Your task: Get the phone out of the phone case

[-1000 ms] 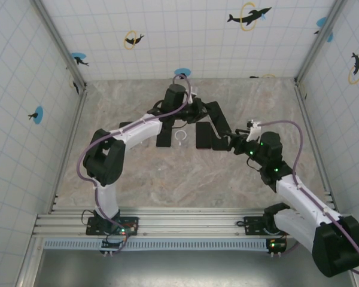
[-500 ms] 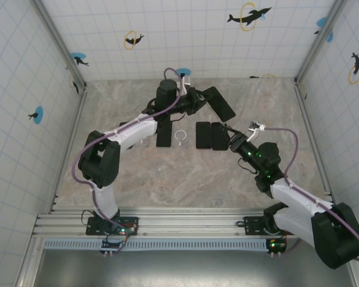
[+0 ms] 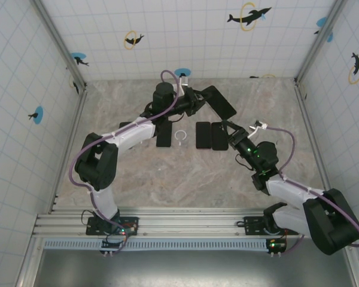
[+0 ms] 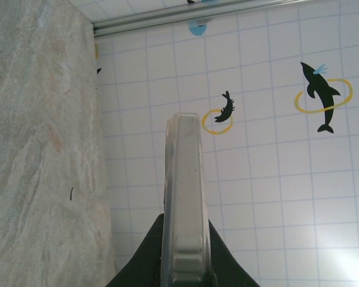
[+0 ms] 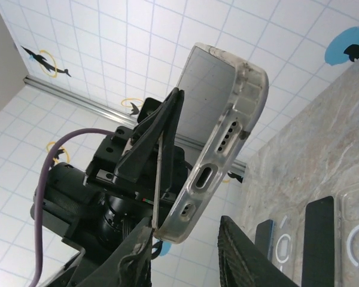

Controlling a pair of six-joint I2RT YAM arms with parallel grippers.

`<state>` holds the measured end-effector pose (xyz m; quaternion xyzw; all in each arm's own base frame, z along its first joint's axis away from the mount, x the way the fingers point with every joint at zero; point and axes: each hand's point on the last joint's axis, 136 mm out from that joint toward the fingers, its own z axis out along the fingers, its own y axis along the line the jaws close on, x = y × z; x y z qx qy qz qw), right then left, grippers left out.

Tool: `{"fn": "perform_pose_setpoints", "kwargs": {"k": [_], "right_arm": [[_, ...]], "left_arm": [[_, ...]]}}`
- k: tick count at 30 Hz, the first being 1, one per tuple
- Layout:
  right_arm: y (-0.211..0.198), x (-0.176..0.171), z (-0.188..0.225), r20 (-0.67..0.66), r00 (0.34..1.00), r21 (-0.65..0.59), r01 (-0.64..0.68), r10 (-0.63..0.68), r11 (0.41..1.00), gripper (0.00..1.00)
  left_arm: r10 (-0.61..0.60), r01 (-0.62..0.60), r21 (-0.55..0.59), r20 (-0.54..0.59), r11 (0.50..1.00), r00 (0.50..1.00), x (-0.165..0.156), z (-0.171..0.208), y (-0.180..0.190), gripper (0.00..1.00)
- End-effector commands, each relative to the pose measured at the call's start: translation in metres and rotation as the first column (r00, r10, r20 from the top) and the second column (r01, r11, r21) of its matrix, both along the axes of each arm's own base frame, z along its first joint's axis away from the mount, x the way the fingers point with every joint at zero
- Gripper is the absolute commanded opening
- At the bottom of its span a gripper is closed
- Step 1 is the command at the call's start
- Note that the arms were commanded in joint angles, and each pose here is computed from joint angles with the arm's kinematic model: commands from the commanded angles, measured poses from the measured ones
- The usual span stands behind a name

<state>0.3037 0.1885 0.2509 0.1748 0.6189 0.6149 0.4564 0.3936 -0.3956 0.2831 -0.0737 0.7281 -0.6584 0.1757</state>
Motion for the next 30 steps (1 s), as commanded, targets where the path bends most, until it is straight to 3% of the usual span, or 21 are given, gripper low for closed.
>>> {"fn": "perform_pose_setpoints", "kwargs": {"k": [1, 13, 17, 25, 30], "right_arm": [[0.000, 0.002, 0.032, 0.073, 0.997, 0.084, -0.002, -0.004, 0.996, 0.29], [0.005, 0.006, 0.022, 0.067, 0.997, 0.047, -0.029, 0.026, 0.998, 0.18], [0.006, 0.006, 0.014, 0.084, 0.995, -0.022, -0.043, 0.044, 0.999, 0.13], [0.010, 0.007, 0.004, 0.117, 0.990, -0.153, -0.059, 0.078, 0.986, 0.12], [0.016, 0.013, -0.009, 0.108, 0.988, -0.301, -0.076, 0.113, 0.951, 0.11]], "left_arm": [[-0.019, 0.029, -0.098, 0.103, 0.995, 0.994, -0.013, 0.051, 0.005, 0.14], [-0.025, 0.035, -0.123, 0.088, 0.992, 0.996, -0.015, 0.057, 0.006, 0.13], [-0.035, 0.040, -0.169, 0.032, 0.985, 0.999, -0.020, 0.062, 0.008, 0.13], [-0.077, 0.073, -0.256, -0.004, 0.964, 0.997, -0.033, 0.082, 0.013, 0.12], [-0.111, 0.100, -0.302, -0.021, 0.948, 0.994, -0.042, 0.089, 0.016, 0.10]]}}
